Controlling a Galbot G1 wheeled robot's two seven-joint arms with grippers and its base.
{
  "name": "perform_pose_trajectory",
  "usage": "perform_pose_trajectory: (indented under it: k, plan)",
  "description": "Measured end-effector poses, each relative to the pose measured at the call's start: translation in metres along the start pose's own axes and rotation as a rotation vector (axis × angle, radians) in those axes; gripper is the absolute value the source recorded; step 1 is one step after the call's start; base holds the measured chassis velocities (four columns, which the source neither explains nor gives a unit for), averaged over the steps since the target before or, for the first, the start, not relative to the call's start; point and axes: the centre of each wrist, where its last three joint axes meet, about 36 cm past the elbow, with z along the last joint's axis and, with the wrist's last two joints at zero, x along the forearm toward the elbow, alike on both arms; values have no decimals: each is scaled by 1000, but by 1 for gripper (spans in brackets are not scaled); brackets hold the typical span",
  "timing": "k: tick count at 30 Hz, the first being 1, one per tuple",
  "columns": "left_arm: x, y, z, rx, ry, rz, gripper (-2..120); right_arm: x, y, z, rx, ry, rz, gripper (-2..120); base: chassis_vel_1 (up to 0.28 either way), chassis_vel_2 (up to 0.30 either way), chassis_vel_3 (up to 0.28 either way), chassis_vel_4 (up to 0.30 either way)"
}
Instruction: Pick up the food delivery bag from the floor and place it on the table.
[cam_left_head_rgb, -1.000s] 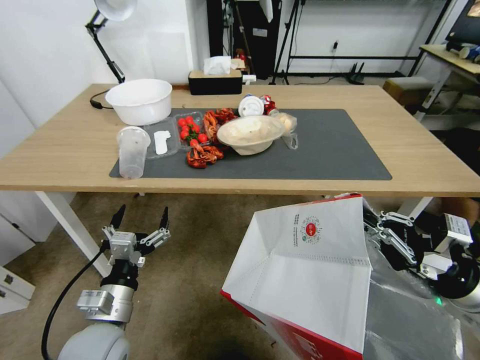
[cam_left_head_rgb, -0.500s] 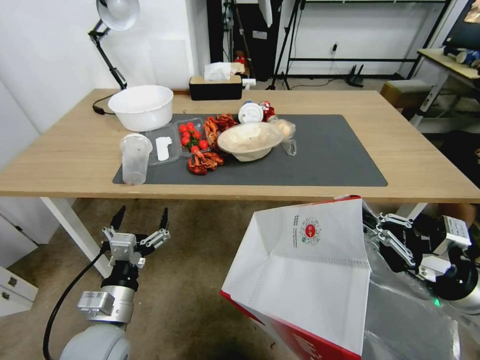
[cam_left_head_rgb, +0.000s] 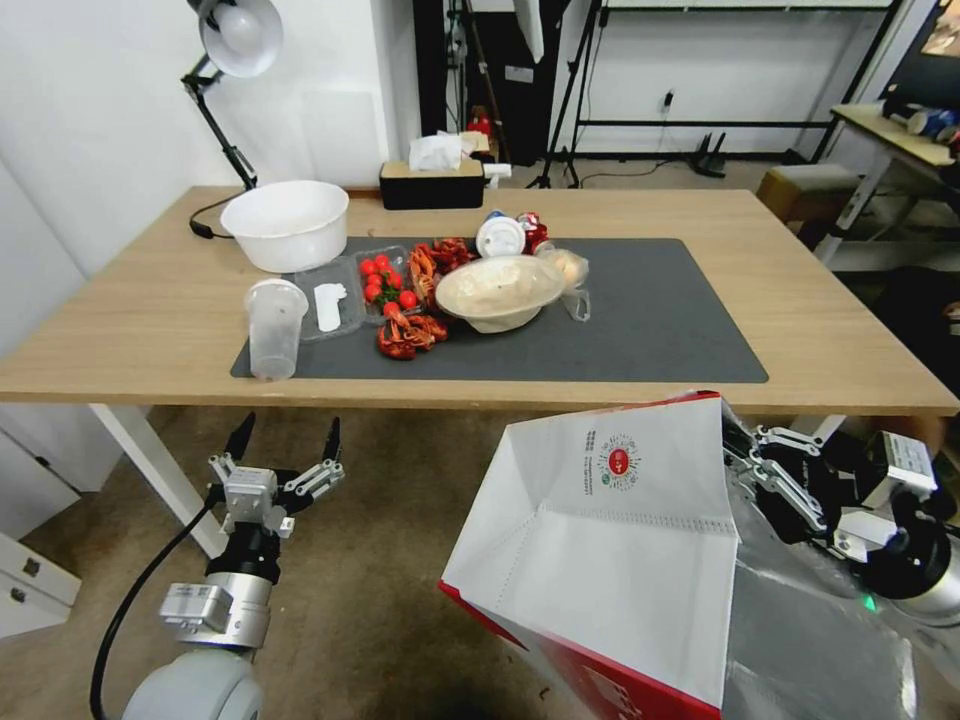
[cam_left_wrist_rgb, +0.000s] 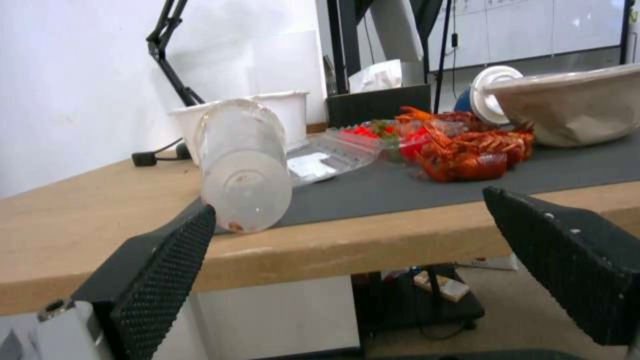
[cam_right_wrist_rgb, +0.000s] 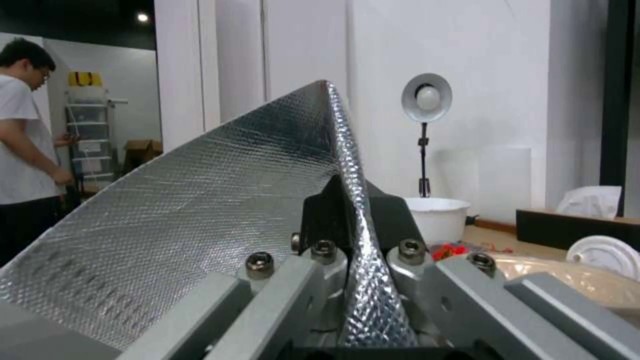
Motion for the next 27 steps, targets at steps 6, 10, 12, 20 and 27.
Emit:
perform_pose_trajectory:
  k: [6, 10, 12, 20, 27]
  plan:
    - [0, 1, -1, -4, -3, 0, 100, 3, 1, 2, -5, 1, 5, 0, 0, 0, 0, 0]
    - [0, 2, -1, -5, -2, -1, 100, 3, 1, 2, -6, 2, 6, 0, 0, 0, 0, 0]
    - [0, 2, 0, -6, -1, -2, 100, 3, 1, 2, -5, 2, 6, 0, 0, 0, 0, 0]
    - [0, 1, 1, -3, -3, -11, 100, 3, 2, 3, -5, 2, 6, 0, 0, 0, 0, 0]
    - [0, 2, 0, 2, -23, 1, 100, 3, 2, 2, -3, 3, 5, 0, 0, 0, 0, 0]
